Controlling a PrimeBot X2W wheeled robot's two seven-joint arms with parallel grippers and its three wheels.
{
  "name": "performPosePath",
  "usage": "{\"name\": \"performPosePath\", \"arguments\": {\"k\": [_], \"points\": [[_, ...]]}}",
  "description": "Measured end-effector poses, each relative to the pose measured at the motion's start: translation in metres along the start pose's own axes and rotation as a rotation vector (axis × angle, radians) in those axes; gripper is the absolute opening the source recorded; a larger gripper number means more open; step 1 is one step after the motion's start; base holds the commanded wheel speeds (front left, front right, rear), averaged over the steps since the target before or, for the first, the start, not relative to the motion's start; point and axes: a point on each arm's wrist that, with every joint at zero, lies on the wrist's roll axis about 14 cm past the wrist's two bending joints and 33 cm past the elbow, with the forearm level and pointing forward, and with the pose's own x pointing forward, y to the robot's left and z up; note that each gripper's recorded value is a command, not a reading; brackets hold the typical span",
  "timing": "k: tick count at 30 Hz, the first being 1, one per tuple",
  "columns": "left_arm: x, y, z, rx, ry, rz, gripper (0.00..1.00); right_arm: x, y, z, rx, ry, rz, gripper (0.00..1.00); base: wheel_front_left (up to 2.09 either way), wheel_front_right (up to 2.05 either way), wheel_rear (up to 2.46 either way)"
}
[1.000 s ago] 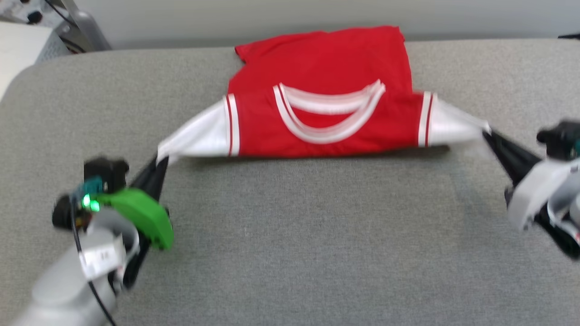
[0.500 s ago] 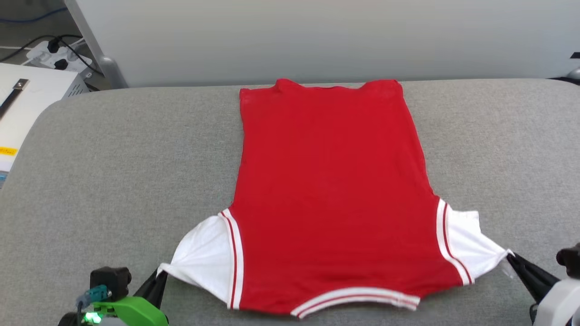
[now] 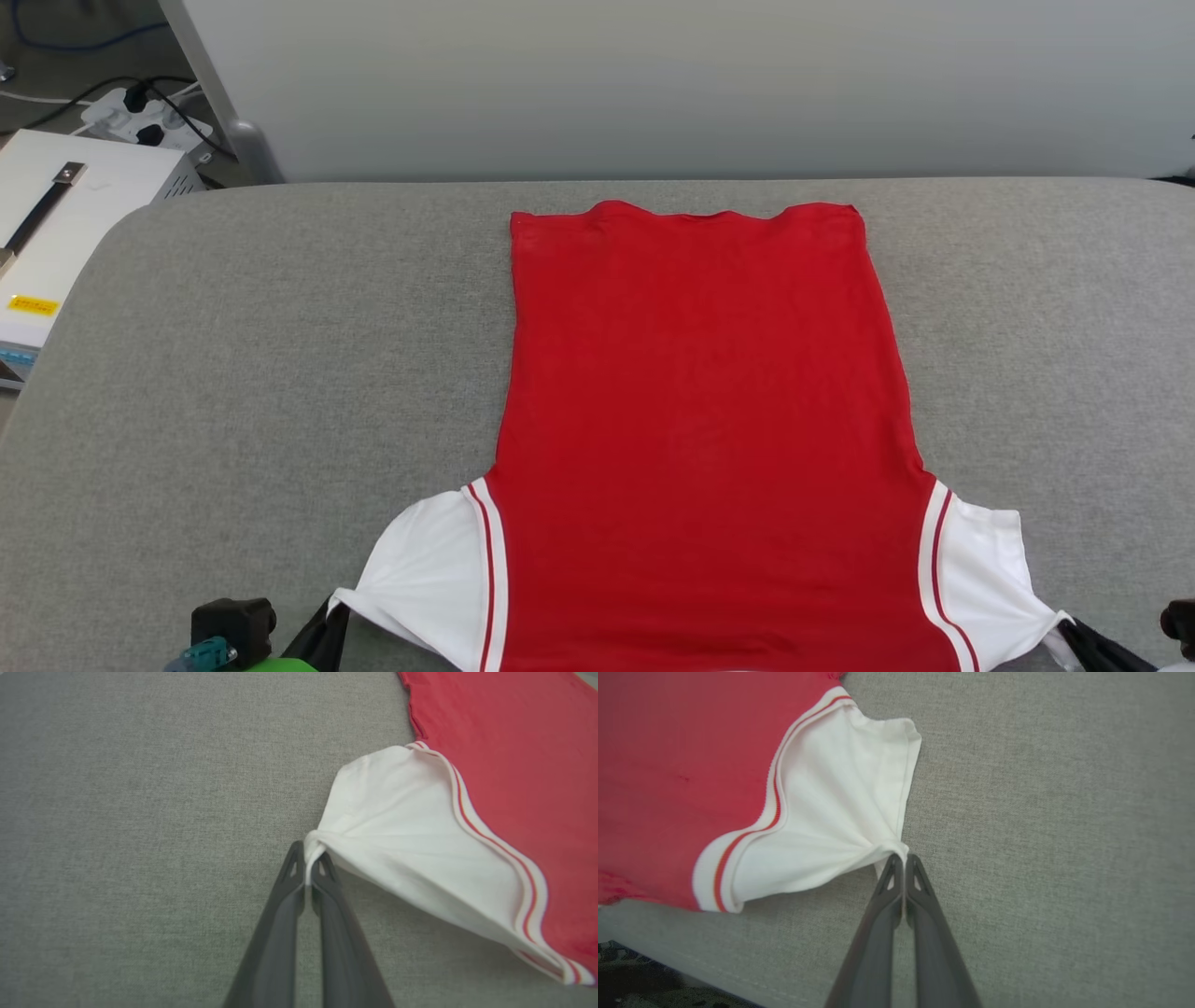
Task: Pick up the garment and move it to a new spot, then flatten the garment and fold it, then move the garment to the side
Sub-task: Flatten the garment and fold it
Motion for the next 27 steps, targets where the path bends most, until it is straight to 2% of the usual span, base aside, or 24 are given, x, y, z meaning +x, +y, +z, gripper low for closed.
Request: {"name": "performPosePath", "arguments": {"k": [1, 7, 9, 10, 11, 12, 17, 19, 21, 27], "points": [[0.001, -0.001, 0.000, -0.001, -0.001, 0.000, 0.00, 0.002, 0.000, 0.004, -0.011, -0.004, 0.001, 1.00, 0.00, 0.00, 0.00], [0.003, -0.004, 0.005, 0.027, -0.031, -0.006, 0.00, 0.009, -0.006, 0.046, -0.075, -0.078, -0.008, 1.00, 0.00, 0.00, 0.00], [0.004, -0.008, 0.011, 0.046, -0.051, -0.015, 0.00, 0.011, -0.012, 0.073, -0.109, -0.130, -0.017, 1.00, 0.00, 0.00, 0.00], [0.006, -0.010, 0.015, 0.050, -0.065, -0.017, 0.00, 0.013, -0.015, 0.090, -0.126, -0.167, -0.022, 1.00, 0.00, 0.00, 0.00], [0.009, -0.013, 0.023, 0.050, -0.090, -0.024, 0.00, 0.015, -0.020, 0.130, -0.157, -0.252, -0.034, 1.00, 0.00, 0.00, 0.00], [0.011, -0.015, 0.028, 0.058, -0.107, -0.028, 0.00, 0.017, -0.022, 0.154, -0.169, -0.303, -0.039, 1.00, 0.00, 0.00, 0.00], [0.023, -0.026, 0.052, 0.067, -0.175, -0.046, 0.00, 0.033, -0.020, 0.254, -0.213, -0.456, -0.034, 1.00, 0.00, 0.00, 0.00], [0.031, -0.031, 0.060, 0.085, -0.198, -0.057, 0.00, 0.047, -0.022, 0.281, -0.270, -0.424, -0.040, 1.00, 0.00, 0.00, 0.00], [0.038, -0.034, 0.066, 0.080, -0.215, -0.058, 0.00, 0.066, -0.022, 0.295, -0.277, -0.364, -0.034, 1.00, 0.00, 0.00, 0.00], [0.053, -0.041, 0.068, 0.067, -0.230, -0.053, 0.00, 0.134, -0.025, 0.286, -0.256, -0.001, -0.018, 1.00, 0.00, 0.00, 0.00]]}}
